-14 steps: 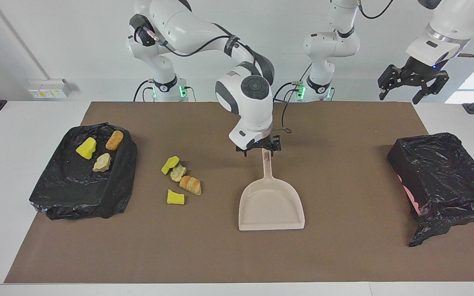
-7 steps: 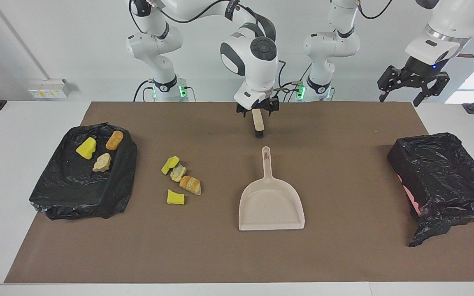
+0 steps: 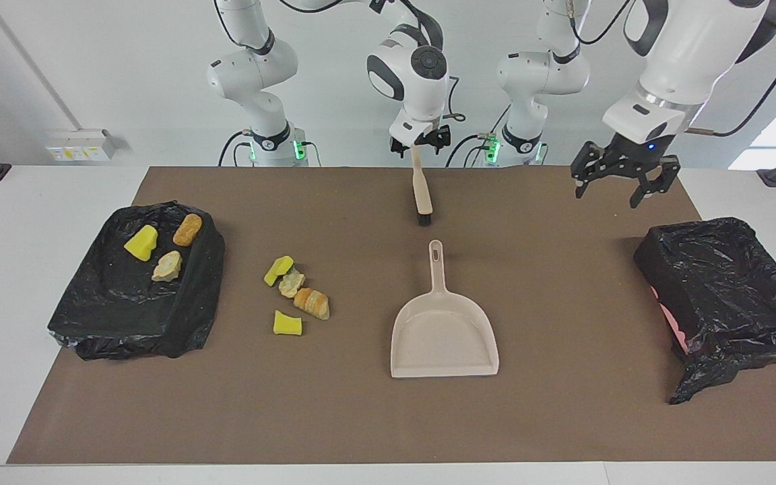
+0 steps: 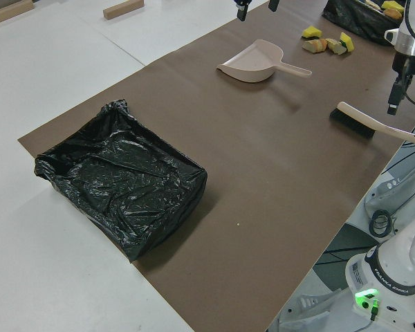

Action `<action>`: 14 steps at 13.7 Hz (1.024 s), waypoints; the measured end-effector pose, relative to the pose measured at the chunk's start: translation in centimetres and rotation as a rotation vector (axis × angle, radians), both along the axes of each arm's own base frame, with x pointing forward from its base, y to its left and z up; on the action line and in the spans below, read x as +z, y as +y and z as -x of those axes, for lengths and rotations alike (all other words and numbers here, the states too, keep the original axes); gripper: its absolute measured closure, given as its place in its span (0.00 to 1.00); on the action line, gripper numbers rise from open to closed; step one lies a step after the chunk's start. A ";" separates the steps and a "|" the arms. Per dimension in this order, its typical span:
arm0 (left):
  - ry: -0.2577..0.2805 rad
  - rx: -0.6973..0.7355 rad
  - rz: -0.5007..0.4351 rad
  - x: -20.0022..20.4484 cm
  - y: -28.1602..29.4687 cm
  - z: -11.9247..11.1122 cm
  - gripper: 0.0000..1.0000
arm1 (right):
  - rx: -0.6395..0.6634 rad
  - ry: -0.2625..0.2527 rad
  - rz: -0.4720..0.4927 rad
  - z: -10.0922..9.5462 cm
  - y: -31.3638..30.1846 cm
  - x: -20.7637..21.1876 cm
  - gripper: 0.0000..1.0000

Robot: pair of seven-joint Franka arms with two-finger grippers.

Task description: Sweep and dump trash in bin

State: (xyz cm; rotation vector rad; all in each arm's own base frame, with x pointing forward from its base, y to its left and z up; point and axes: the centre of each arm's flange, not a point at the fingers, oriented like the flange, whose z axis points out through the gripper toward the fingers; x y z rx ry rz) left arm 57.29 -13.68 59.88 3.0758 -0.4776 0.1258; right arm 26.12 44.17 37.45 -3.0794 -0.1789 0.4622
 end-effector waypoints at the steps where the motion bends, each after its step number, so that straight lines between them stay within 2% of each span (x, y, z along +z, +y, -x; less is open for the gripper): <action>1: 0.002 -0.009 0.001 -1.3 -1.4 -0.1 0.00 | 0.006 -0.007 0.001 0.9 -0.2 -1.2 0.00; 5: 0.004 0.046 0.017 -6.5 -8.1 1.0 0.00 | 0.002 -0.008 -0.014 3.8 -0.1 -3.9 0.00; 7: 0.008 0.092 0.026 -9.0 -11.8 1.8 0.00 | 0.003 -0.004 -0.012 4.6 0.2 -4.1 0.00; 8: 0.012 0.104 0.029 -10.3 -13.5 2.1 0.00 | 0.004 -0.002 -0.009 4.7 0.1 -4.3 0.07; 10: 0.020 0.120 0.032 -13.2 -16.8 2.6 0.00 | 0.000 0.001 -0.004 4.6 -0.2 -4.6 0.34; 13: 0.010 0.139 0.047 -17.2 -19.7 3.4 0.00 | -0.005 0.003 -0.001 4.5 -0.3 -4.7 0.70; 14: 0.007 0.145 0.051 -18.6 -20.4 3.8 0.00 | -0.010 0.003 -0.002 4.3 -0.4 -4.6 0.74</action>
